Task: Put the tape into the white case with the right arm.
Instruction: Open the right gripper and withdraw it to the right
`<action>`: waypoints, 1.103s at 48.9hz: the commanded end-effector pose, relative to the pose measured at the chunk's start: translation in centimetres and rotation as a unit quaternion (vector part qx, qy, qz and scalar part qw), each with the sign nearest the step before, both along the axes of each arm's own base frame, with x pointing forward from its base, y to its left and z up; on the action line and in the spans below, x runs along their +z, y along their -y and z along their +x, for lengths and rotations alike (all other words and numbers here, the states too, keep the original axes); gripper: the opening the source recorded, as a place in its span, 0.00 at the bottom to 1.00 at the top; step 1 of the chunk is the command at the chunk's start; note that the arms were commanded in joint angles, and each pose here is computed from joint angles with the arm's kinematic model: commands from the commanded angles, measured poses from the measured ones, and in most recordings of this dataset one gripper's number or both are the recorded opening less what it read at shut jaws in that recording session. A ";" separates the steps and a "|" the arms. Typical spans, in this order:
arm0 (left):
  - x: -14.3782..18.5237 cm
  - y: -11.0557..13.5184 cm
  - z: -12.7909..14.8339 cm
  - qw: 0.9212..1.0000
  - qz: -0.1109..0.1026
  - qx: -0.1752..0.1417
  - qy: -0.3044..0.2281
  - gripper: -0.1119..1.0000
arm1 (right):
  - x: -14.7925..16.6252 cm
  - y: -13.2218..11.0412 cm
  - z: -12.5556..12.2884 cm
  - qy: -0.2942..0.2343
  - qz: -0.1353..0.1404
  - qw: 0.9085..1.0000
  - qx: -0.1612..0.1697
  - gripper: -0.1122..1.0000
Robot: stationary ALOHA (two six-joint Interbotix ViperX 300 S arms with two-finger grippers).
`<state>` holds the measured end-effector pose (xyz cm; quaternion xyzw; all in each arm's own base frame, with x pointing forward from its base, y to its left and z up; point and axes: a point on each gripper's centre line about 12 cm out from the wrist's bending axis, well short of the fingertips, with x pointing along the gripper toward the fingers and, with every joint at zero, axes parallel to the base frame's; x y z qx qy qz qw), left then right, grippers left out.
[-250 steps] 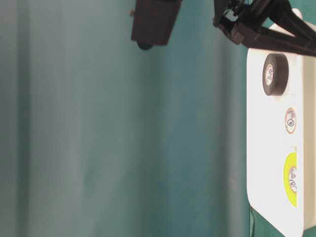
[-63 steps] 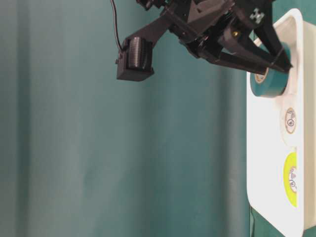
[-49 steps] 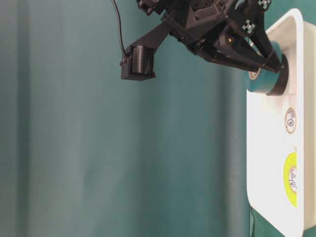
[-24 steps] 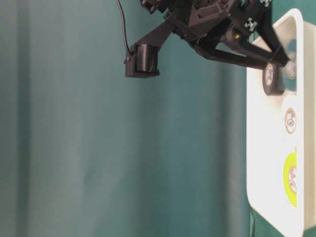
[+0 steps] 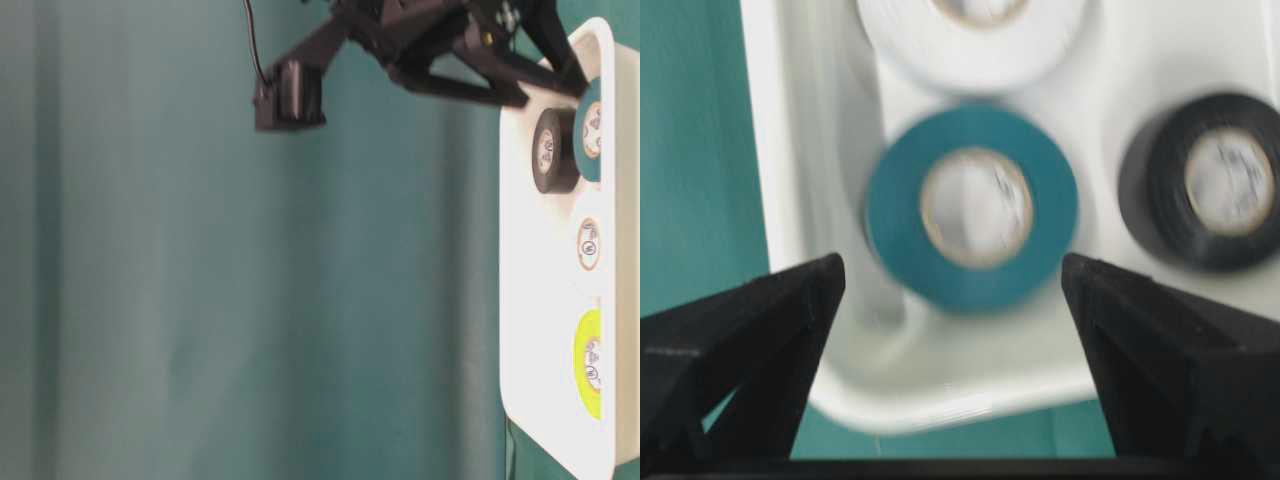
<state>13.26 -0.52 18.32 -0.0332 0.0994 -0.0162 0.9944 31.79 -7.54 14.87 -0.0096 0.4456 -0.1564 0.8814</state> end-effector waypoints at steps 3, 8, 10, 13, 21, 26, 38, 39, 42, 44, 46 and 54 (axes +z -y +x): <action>0.4 0.0 0.1 1.000 0.000 0.001 0.004 0.10 | 1.5 -0.2 -2.1 0.017 -0.007 1.000 -0.003 0.69; 0.4 0.0 0.1 1.000 0.000 0.001 0.004 0.10 | 1.5 -0.6 -4.2 0.022 -0.006 1.000 -0.003 0.69; 0.4 0.0 0.1 1.000 0.001 0.001 0.004 0.10 | 1.5 -0.7 -5.1 0.025 -0.007 1.000 -0.002 0.69; 0.4 0.0 0.1 1.000 0.000 0.001 0.004 0.10 | 1.6 -1.0 -6.4 0.031 -0.006 1.000 -0.002 0.69; 0.4 0.0 0.1 1.000 0.000 0.002 0.004 0.10 | 1.6 -1.7 -10.2 0.059 -0.006 0.998 0.000 0.69; 0.4 0.0 0.1 1.000 0.000 0.002 0.004 0.10 | 1.6 -2.1 -12.4 0.084 -0.006 0.996 -0.001 0.69; 0.5 -0.1 0.1 1.000 0.000 0.002 0.005 0.10 | 2.5 -3.3 -15.6 0.196 0.012 0.980 0.003 0.69; 0.4 -0.1 0.1 1.000 0.000 0.002 0.004 0.10 | 2.6 -3.4 -15.8 0.208 0.012 0.978 0.006 0.69; 0.5 -0.1 0.1 1.000 0.000 0.003 0.005 0.10 | 2.6 -3.6 -16.3 0.225 0.012 0.974 0.009 0.69; 0.5 -0.1 0.1 1.000 0.001 0.002 0.005 0.10 | 2.8 -3.7 -16.5 0.236 0.012 0.972 0.009 0.69; 0.5 -0.1 0.1 1.000 0.001 0.002 0.005 0.10 | 2.9 -3.7 -16.6 0.243 0.012 0.970 0.010 0.69; 0.5 -0.1 0.1 1.000 0.000 0.003 0.005 0.10 | 2.7 -3.8 -16.6 0.242 0.015 0.970 0.011 0.67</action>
